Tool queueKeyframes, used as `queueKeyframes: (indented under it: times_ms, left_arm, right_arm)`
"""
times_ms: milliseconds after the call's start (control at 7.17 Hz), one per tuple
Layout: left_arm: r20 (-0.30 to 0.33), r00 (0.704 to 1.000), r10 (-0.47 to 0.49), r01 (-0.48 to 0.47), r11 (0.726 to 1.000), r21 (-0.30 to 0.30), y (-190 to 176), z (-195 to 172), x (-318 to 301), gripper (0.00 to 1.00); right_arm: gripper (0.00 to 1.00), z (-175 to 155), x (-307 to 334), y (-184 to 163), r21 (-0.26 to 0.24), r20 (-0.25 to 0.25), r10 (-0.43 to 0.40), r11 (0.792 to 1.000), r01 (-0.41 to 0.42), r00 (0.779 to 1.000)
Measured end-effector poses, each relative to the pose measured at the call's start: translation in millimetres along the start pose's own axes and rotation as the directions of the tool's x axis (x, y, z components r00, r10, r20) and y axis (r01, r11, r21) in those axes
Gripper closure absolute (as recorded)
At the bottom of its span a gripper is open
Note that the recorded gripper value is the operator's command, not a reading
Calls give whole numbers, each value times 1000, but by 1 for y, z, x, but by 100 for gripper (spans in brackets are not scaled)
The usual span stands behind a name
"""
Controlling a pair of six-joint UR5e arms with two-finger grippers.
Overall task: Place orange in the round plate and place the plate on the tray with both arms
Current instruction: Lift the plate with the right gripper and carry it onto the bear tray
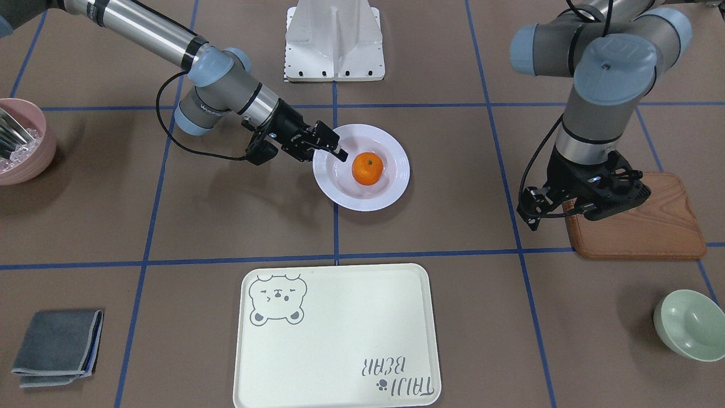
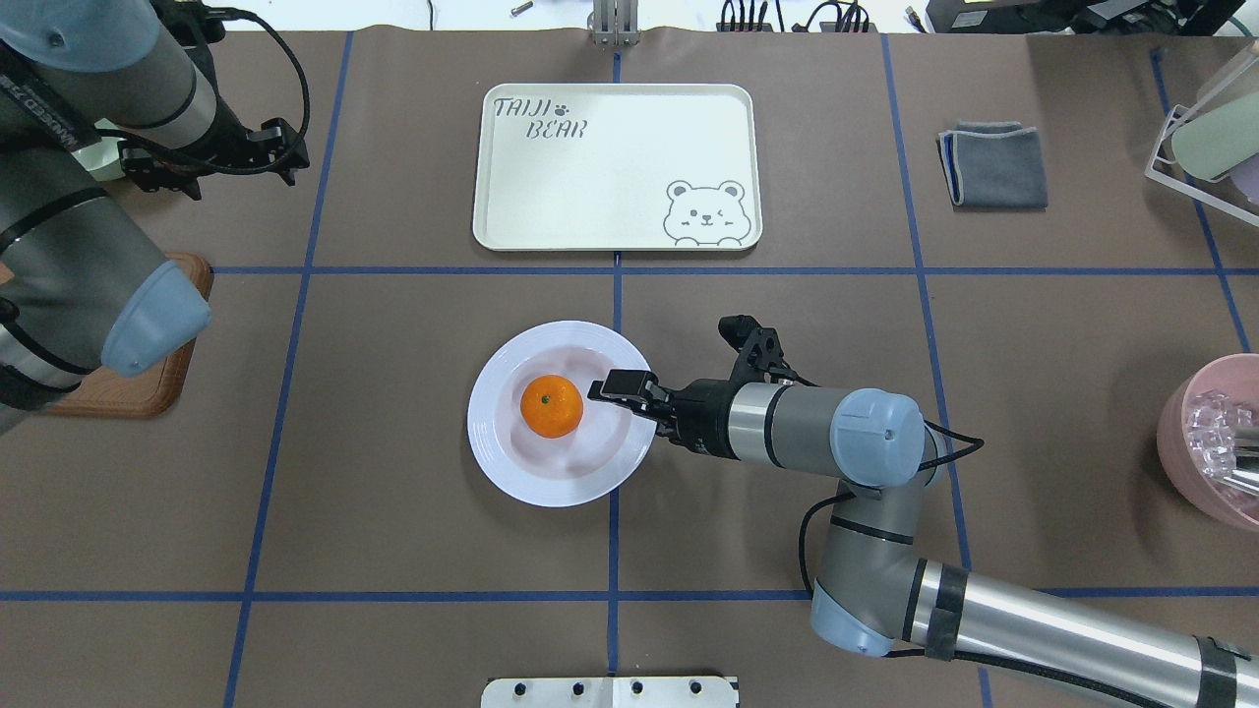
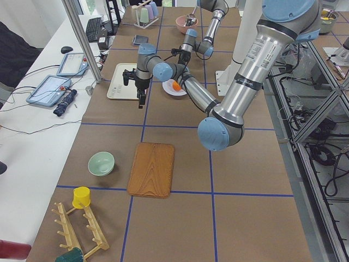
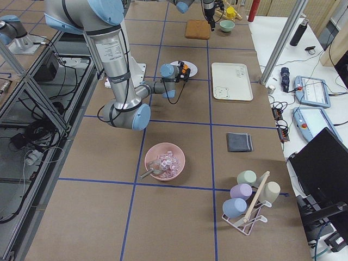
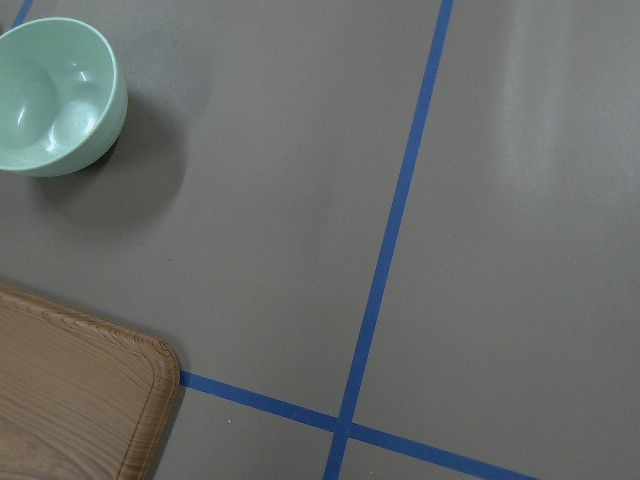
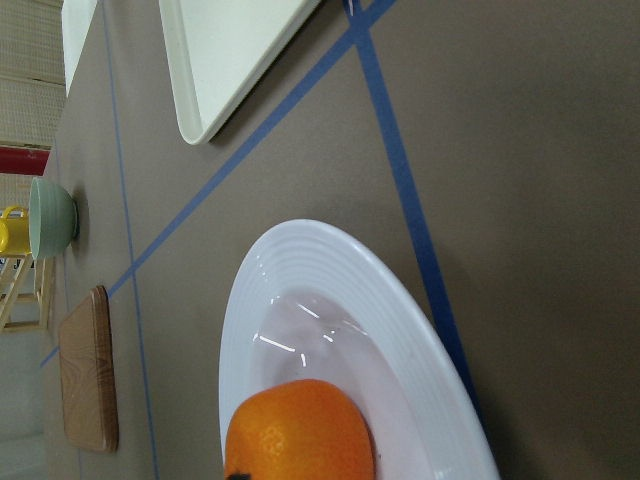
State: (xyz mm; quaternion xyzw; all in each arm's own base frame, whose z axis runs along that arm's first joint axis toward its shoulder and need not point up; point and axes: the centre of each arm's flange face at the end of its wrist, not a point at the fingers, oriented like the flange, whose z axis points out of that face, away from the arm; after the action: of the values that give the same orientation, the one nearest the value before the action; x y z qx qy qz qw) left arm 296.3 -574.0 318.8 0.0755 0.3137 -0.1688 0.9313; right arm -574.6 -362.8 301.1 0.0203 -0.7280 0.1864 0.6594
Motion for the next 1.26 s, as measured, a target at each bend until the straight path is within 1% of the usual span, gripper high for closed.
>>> queueKeyframes:
  times_ms: [279, 419, 698, 977, 1116, 1256]
  left_arm:
    - [1, 1000, 0, 0, 1000, -1, 0, 1, 0, 1]
    - [1, 1000, 0, 0, 1000, -1, 0, 1, 0, 1]
    - [1, 1000, 0, 0, 1000, -1, 0, 1, 1, 1]
    - [2, 1000, 0, 0, 1000, -2, 0, 1, 1, 1]
    - [4, 1000, -1, 1, 1000, -3, 0, 3, 0, 1]
    - [8, 1000, -2, 2, 1000, -5, 0, 5, 0, 1]
  right_arm:
    - [90, 0, -6, 0, 10, 13, 23, 1000, -23, 1000]
    - [100, 1, -12, 0, 24, 28, 56, 998, -56, 998]
    - [100, 0, -25, 2, 31, 58, 81, 996, -82, 995]
    - [100, -6, -37, 2, 36, 86, 83, 996, -86, 993]
    - [100, -8, -42, 1, 44, 98, 82, 995, -86, 992]
    - [100, -9, -51, -3, 63, 117, 80, 994, -88, 990]
